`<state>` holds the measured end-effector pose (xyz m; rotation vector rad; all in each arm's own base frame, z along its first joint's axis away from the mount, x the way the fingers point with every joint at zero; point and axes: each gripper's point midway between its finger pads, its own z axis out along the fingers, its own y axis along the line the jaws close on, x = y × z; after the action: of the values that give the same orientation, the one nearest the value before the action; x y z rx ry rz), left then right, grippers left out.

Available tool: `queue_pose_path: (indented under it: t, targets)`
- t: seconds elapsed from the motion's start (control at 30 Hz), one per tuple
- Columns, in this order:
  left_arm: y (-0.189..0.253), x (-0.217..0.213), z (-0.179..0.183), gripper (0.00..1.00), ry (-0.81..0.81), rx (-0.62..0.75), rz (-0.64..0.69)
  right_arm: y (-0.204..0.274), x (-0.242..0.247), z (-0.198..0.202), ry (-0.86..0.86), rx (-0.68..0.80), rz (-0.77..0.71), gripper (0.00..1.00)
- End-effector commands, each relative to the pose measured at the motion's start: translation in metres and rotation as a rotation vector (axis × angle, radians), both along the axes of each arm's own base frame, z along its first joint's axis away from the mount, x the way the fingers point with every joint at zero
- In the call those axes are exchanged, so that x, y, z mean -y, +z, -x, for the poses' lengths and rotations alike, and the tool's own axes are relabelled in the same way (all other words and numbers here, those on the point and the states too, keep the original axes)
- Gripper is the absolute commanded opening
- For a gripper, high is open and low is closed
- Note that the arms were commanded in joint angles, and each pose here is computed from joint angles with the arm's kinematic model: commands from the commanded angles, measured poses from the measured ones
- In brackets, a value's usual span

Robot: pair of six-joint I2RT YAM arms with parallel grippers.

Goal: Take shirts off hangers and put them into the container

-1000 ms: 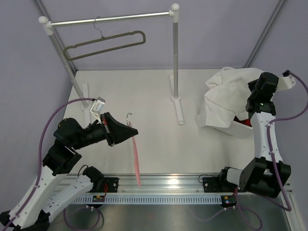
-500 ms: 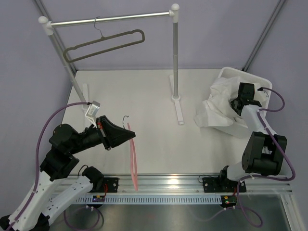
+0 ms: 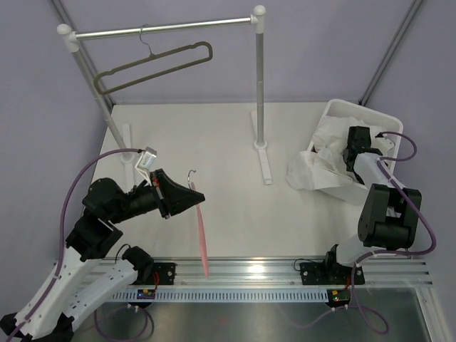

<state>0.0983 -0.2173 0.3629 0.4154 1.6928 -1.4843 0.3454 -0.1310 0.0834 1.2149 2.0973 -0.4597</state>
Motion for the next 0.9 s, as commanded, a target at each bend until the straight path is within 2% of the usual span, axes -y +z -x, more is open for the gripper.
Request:
queue_pose_path:
  t: [0.0, 0.03, 0.07, 0.13, 0.2, 0.23, 0.33, 0.4, 0.53, 0.63, 0.67, 0.73, 0.8, 0.87]
  targets:
    - [0.011, 0.012, -0.014, 0.00, -0.020, 0.059, -0.020, 0.034, -0.003, -0.001, 0.053, 0.008, 0.056, 0.88]
    - [0.013, 0.015, -0.017, 0.00, -0.031, 0.079, -0.029, 0.052, -0.006, -0.005, 0.076, 0.035, 0.063, 0.97]
    - [0.005, 0.023, -0.027, 0.00, -0.034, 0.058, -0.055, 0.069, -0.011, -0.010, 0.098, 0.068, 0.070, 0.99]
    - [0.005, 0.027, -0.047, 0.00, 0.018, 0.075, -0.098, 0.124, -0.033, -0.018, 0.182, 0.157, 0.111, 1.00]
    - [-0.014, 0.037, -0.068, 0.00, 0.036, 0.028, -0.183, 0.173, -0.059, -0.018, 0.252, 0.234, 0.153, 0.99]
    - [-0.009, 0.038, -0.080, 0.00, 0.077, 0.050, -0.207, 0.203, -0.068, -0.016, 0.294, 0.265, 0.171, 0.99]
    - [-0.029, 0.044, -0.107, 0.00, 0.144, 0.013, -0.325, 0.265, -0.091, -0.002, 0.393, 0.357, 0.204, 0.99]
    - [-0.028, 0.047, -0.120, 0.00, 0.177, 0.009, -0.371, 0.286, -0.103, 0.007, 0.472, 0.388, 0.175, 0.99]
    - [-0.020, 0.049, -0.141, 0.00, 0.228, 0.048, -0.460, 0.316, -0.106, 0.034, 0.549, 0.418, 0.208, 0.99]
    - [-0.011, 0.052, -0.153, 0.00, 0.262, 0.083, -0.499, 0.322, -0.178, 0.039, 0.910, 0.516, -0.010, 1.00]
    - [-0.008, 0.053, -0.157, 0.00, 0.270, 0.092, -0.516, 0.326, -0.235, 0.057, 1.183, 0.569, -0.222, 1.00]
    - [0.008, 0.052, -0.163, 0.00, 0.299, 0.129, -0.555, 0.325, -0.283, 0.079, 1.372, 0.601, -0.440, 0.99]
    - [0.005, 0.059, -0.167, 0.00, 0.284, 0.132, -0.594, 0.329, -0.323, 0.119, 1.558, 0.594, -0.527, 1.00]
    - [0.011, 0.060, -0.173, 0.00, 0.309, 0.153, -0.606, 0.331, -0.341, 0.147, 1.676, 0.597, -0.579, 0.99]
